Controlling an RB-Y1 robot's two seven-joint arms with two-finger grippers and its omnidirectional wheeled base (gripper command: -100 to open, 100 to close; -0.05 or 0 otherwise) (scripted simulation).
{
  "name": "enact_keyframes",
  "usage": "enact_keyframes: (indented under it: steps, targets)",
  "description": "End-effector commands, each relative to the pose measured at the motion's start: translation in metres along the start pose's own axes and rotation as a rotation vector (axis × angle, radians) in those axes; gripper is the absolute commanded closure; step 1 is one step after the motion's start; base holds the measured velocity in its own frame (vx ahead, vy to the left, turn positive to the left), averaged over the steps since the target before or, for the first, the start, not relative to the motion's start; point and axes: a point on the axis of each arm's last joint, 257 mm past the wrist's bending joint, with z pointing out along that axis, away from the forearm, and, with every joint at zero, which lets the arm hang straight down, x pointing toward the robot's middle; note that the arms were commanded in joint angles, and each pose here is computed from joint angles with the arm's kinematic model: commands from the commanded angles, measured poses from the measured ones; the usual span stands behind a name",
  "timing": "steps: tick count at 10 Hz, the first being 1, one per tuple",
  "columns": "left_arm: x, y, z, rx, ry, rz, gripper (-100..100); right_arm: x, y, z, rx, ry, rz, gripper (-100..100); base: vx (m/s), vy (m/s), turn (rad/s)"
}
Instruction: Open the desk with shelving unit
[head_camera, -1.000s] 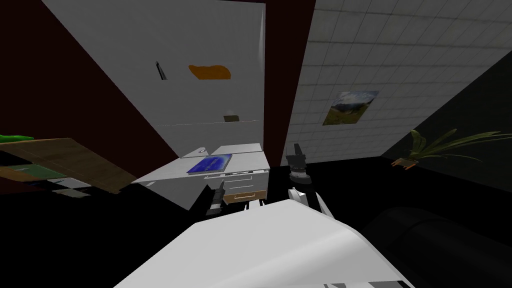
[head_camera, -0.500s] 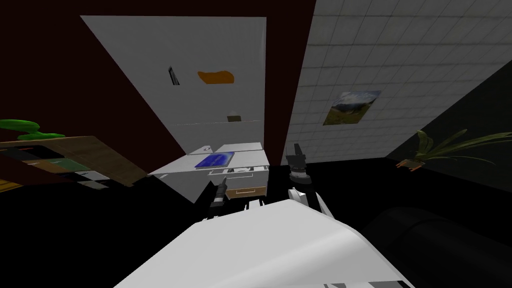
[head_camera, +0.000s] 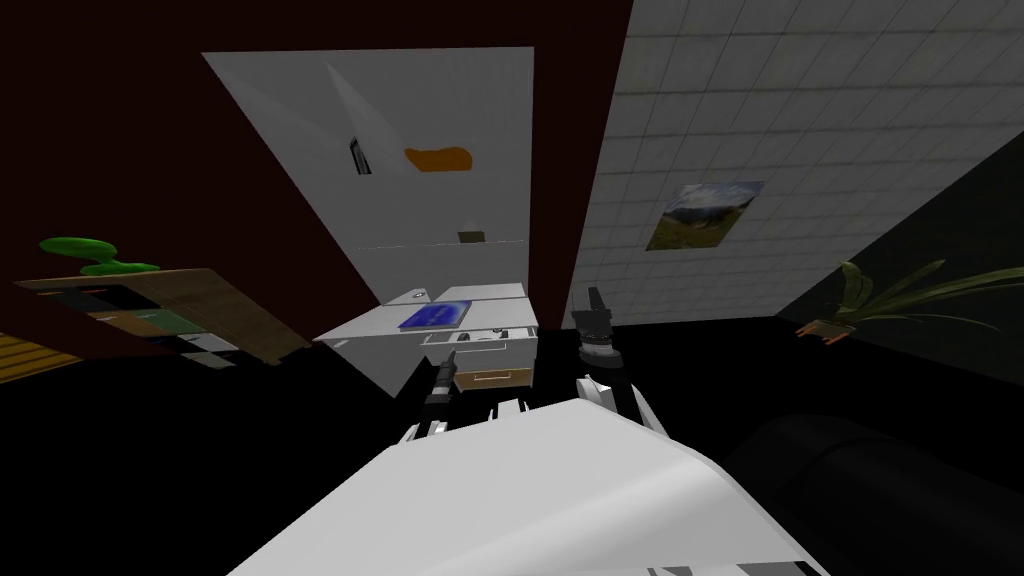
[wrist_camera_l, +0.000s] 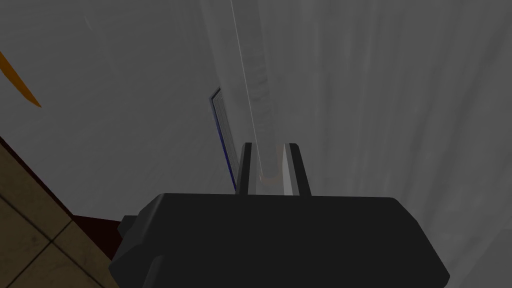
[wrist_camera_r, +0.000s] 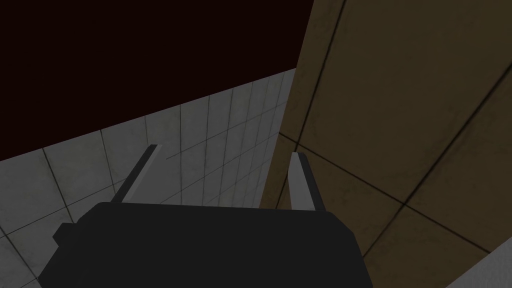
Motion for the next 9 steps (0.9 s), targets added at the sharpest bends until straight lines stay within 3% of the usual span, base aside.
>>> enact_keyframes:
  steps: [1, 6, 7, 8, 9]
  targets:
    - [-0.001, 0.001, -0.002, -0.003, 0.006, 0.0, 100, 0.0, 0.0, 0.0, 0.0, 0.0, 0.0, 0, -0.162, -0.002, 0.038]
    - [-0.001, 0.001, -0.005, -0.002, 0.017, -0.002, 100, 0.0, 0.0, 0.0, 0.0, 0.0, 0.0, 0, -0.18, 0.014, 0.025]
    - [-0.005, -0.008, 0.018, 0.008, 0.018, -0.002, -100, 0.0, 0.0, 0.0, 0.0, 0.0, 0.0, 0, -0.16, 0.001, 0.001]
    - [-0.005, -0.008, 0.018, 0.008, 0.018, -0.002, -100, 0.0, 0.0, 0.0, 0.0, 0.0, 0.0, 0, -0.069, -0.012, -0.002]
    - [-0.008, -0.011, 0.028, 0.008, 0.018, -0.001, -100, 0.0, 0.0, 0.0, 0.0, 0.0, 0.0, 0, -0.04, -0.016, 0.004]
